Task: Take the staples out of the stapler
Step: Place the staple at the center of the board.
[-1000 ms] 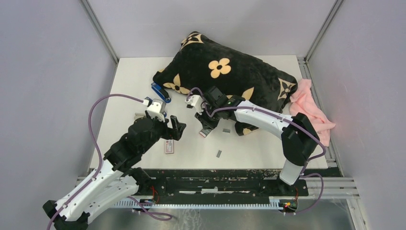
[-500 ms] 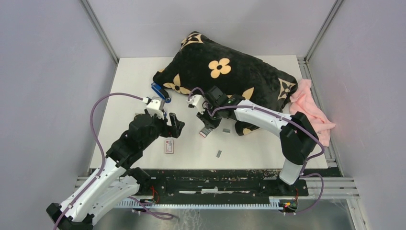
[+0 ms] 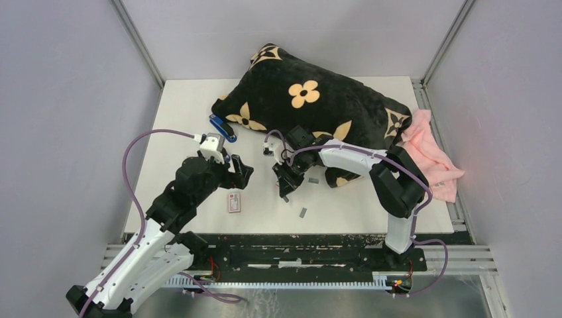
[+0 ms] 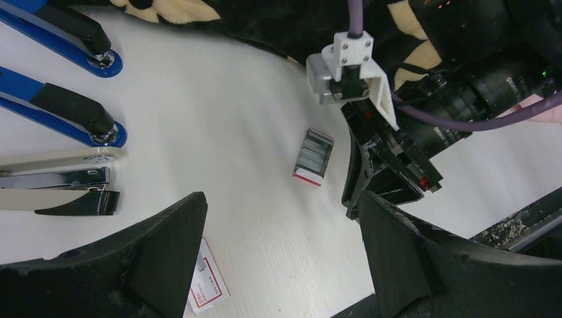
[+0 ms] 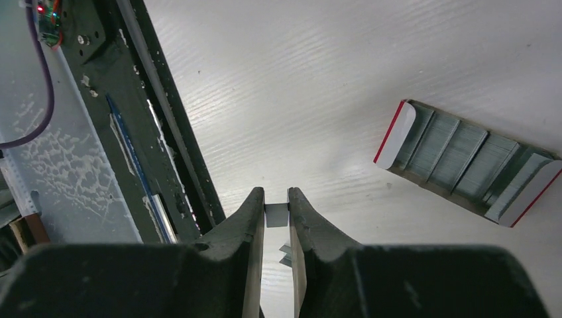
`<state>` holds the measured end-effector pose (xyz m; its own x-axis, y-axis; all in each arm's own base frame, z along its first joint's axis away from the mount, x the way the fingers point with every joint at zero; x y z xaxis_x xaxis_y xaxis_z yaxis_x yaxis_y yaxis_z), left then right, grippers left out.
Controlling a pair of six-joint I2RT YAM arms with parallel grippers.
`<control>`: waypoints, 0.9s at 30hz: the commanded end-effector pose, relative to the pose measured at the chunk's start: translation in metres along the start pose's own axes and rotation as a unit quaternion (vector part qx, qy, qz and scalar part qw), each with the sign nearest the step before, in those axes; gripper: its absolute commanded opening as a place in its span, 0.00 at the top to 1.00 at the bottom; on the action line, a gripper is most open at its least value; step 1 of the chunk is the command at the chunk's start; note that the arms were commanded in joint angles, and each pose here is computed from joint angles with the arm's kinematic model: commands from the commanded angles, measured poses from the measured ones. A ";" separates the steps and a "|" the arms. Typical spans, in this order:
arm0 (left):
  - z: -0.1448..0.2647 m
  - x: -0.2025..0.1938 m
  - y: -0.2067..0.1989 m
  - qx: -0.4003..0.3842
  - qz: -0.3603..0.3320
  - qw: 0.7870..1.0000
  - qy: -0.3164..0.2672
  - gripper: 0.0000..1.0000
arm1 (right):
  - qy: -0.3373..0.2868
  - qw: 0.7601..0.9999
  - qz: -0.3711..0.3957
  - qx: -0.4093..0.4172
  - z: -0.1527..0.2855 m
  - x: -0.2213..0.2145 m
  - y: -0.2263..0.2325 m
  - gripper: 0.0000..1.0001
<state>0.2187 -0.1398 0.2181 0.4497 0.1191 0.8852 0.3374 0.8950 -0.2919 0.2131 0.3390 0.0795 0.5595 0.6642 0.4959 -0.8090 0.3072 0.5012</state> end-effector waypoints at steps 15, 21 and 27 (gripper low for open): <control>-0.004 0.016 0.000 -0.023 0.007 0.999 -0.026 0.10 | 0.042 0.992 0.047 -0.110 -0.023 0.004 -0.010 0.76; -0.004 0.016 0.001 -0.022 0.010 0.999 -0.026 0.10 | 0.058 0.990 0.049 -0.117 -0.029 -0.001 -0.012 0.75; -0.004 0.016 0.001 -0.023 0.010 0.999 -0.026 0.10 | 0.068 0.991 0.043 -0.110 -0.036 -0.006 -0.014 0.72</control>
<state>0.2267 -0.1352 0.2194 0.4556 0.1512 0.8773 0.3338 0.8846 -0.3257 0.2094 0.3458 0.0389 0.4875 0.7760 0.4003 -0.8699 0.3918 0.2997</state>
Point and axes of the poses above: each gripper's point midway between its finger pads, its own z axis back along the fingers, its own y axis along the line the jaws close on, x = y × z, the point moved 1 cm from there along z, back along the fingers, and after that the axes turned 1 degree about z, right-handed, at the moved point
